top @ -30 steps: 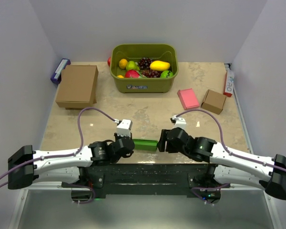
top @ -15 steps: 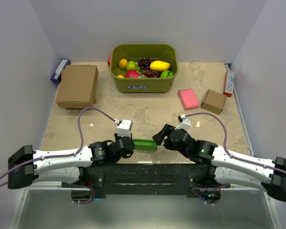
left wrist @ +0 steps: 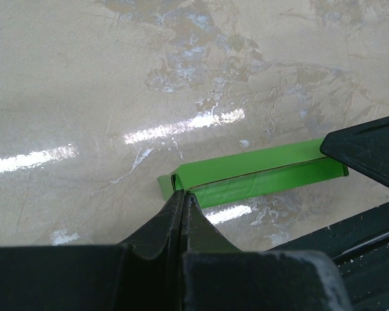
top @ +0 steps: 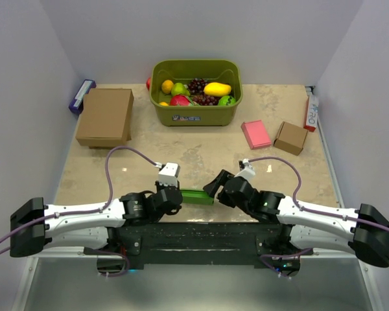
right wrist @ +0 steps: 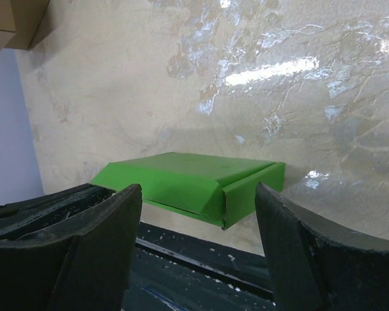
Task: Fold the paper box
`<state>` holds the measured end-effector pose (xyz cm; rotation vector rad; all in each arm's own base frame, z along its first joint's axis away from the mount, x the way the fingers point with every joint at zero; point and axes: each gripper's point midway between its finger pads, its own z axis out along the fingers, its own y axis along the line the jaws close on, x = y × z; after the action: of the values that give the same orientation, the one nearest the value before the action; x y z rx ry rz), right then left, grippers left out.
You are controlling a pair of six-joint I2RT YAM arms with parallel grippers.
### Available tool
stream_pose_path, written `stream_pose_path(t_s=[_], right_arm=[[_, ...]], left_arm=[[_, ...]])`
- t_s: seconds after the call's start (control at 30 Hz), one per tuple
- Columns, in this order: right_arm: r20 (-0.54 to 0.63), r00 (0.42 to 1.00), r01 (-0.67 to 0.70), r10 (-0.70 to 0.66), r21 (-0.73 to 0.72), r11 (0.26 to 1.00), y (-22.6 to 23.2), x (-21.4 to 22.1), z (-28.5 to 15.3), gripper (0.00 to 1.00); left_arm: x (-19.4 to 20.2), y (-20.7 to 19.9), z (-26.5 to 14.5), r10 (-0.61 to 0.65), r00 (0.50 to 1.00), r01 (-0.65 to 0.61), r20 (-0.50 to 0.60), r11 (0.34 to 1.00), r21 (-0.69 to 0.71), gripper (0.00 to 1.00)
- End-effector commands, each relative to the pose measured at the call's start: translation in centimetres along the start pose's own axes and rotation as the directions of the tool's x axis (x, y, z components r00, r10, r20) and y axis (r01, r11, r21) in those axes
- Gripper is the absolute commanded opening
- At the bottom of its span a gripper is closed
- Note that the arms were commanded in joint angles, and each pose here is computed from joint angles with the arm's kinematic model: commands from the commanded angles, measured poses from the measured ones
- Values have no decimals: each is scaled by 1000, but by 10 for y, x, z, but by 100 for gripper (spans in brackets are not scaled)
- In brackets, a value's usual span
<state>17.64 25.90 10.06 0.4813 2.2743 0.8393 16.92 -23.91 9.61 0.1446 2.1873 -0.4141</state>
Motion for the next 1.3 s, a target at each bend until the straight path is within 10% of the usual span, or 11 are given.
stream_pose_path(t_s=[0.0,0.53,1.27], right_arm=[[24,998,-61,62,-30,998,8,-4,1,74],[-4,997,-75,75,-15,997,-1,8,8,68],[14,992,-127,127,20,992,-18,22,14,15]], left_arm=[[26,18,0,76,995,-78,-71,997,-29,0],[25,16,-2,75,995,-77,-65,997,-19,0],[20,5,-6,80,996,-78,-45,996,38,0]])
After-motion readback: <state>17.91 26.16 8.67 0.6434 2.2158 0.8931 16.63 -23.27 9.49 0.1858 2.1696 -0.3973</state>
